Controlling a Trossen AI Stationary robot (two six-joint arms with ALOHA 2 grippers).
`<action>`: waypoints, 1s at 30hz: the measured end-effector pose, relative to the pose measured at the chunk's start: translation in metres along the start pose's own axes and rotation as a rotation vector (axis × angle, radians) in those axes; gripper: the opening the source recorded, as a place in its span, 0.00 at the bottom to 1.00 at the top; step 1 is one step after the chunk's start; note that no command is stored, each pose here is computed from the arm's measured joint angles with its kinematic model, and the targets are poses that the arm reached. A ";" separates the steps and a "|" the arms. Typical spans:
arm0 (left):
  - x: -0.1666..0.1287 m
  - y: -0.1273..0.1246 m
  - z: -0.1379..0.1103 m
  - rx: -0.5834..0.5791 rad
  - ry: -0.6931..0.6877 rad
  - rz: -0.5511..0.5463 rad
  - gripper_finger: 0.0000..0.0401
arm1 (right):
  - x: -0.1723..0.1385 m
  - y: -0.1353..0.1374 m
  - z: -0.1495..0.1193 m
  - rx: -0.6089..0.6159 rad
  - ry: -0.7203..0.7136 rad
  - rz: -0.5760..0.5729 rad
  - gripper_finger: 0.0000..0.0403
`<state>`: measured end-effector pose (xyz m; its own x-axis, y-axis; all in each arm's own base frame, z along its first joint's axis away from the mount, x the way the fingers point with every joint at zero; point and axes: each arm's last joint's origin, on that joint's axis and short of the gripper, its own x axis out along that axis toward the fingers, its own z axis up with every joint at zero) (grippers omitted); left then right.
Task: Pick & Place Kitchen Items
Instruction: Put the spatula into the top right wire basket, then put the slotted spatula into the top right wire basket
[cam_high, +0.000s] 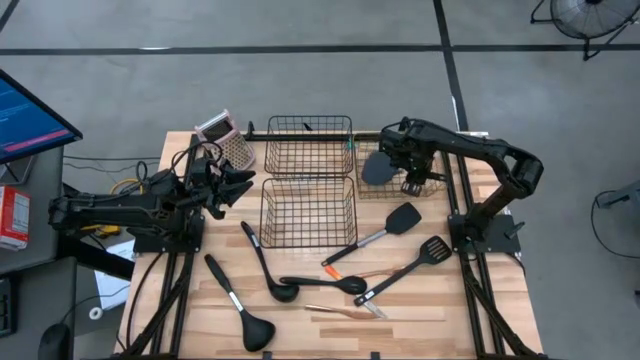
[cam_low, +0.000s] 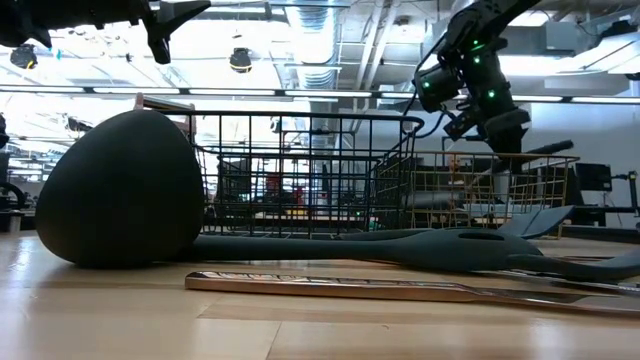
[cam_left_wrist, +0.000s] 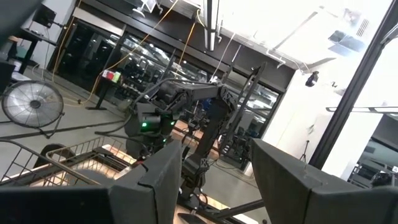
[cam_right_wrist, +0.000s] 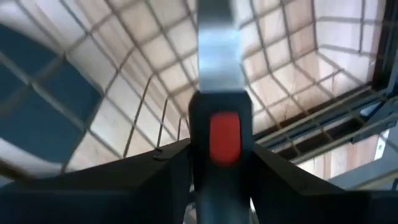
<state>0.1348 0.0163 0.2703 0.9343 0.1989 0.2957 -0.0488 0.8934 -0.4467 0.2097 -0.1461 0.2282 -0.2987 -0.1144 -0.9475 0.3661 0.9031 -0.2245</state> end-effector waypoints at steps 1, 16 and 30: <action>0.000 0.000 0.000 0.000 0.000 0.000 0.44 | 0.000 0.000 0.002 0.005 -0.017 -0.002 0.34; 0.000 0.000 0.001 -0.019 -0.007 -0.004 0.44 | -0.001 -0.001 0.004 0.015 -0.046 -0.007 0.49; 0.000 0.000 0.001 -0.020 -0.015 0.013 0.44 | -0.135 0.007 -0.045 0.101 -0.374 0.166 0.70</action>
<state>0.1344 0.0168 0.2710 0.9282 0.2166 0.3026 -0.0537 0.8826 -0.4670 0.2125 -0.1060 0.3649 0.1052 -0.1301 -0.9859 0.4722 0.8790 -0.0656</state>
